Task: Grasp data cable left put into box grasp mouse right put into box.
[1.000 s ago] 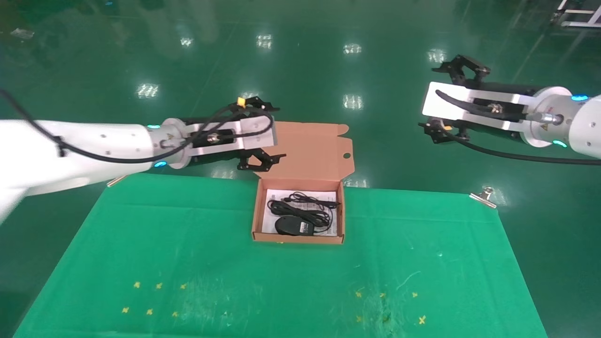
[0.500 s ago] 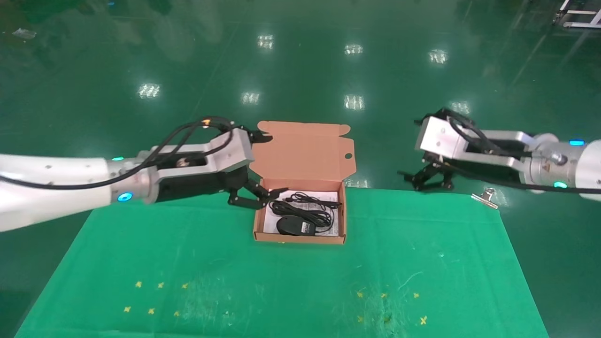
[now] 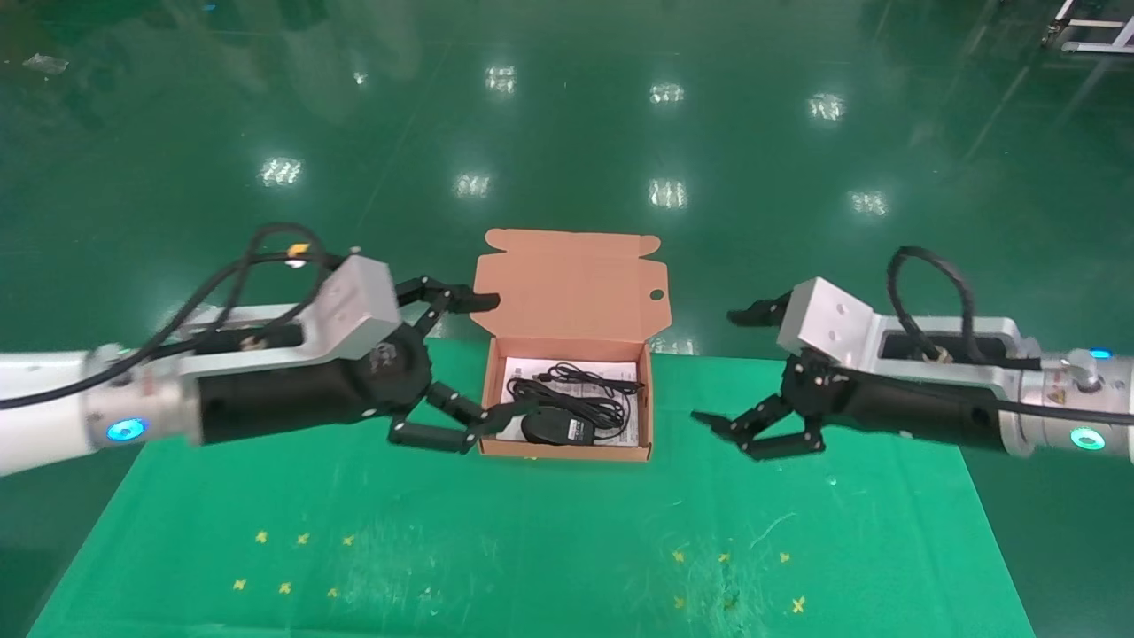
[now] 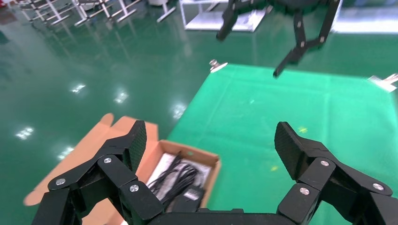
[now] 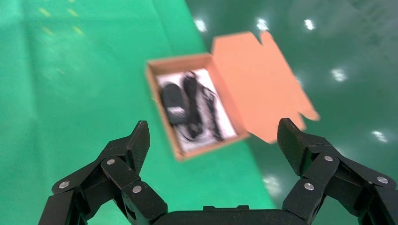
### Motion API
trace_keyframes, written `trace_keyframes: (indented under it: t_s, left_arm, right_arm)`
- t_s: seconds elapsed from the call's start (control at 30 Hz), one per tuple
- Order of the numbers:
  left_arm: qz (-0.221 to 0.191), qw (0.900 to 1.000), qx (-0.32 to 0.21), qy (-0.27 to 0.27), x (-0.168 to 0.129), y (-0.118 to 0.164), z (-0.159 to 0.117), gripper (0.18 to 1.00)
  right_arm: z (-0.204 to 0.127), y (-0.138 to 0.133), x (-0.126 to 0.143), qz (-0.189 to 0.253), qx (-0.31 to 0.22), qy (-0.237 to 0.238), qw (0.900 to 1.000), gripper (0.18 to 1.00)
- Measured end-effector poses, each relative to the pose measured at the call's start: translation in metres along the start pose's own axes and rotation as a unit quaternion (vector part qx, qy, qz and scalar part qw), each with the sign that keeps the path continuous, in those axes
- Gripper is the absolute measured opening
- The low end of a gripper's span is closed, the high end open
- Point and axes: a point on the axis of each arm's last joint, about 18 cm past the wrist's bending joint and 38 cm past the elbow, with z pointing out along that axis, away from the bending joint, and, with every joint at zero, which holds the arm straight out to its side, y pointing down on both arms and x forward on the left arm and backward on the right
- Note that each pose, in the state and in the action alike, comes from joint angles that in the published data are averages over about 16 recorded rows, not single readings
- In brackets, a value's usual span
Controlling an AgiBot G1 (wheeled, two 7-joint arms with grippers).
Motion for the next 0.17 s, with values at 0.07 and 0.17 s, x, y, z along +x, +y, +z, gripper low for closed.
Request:
trace_keyframes:
  t_s: [0.07, 0.17]
  left_arm:
    - [-0.006, 1.0000, 0.006, 0.004, 0.0027, -0.0011, -0.0042, 1.001]
    - [-0.016, 0.9997, 0.014, 0.010, 0.0069, -0.0030, -0.0106, 1.001]
  right_arm:
    - [-0.0015, -0.0007, -0.0039, 0.007, 0.008, -0.008, 1.000, 1.001]
    - [-0.0039, -0.0019, -0.0096, 0.018, 0.020, -0.019, 0.999, 1.001]
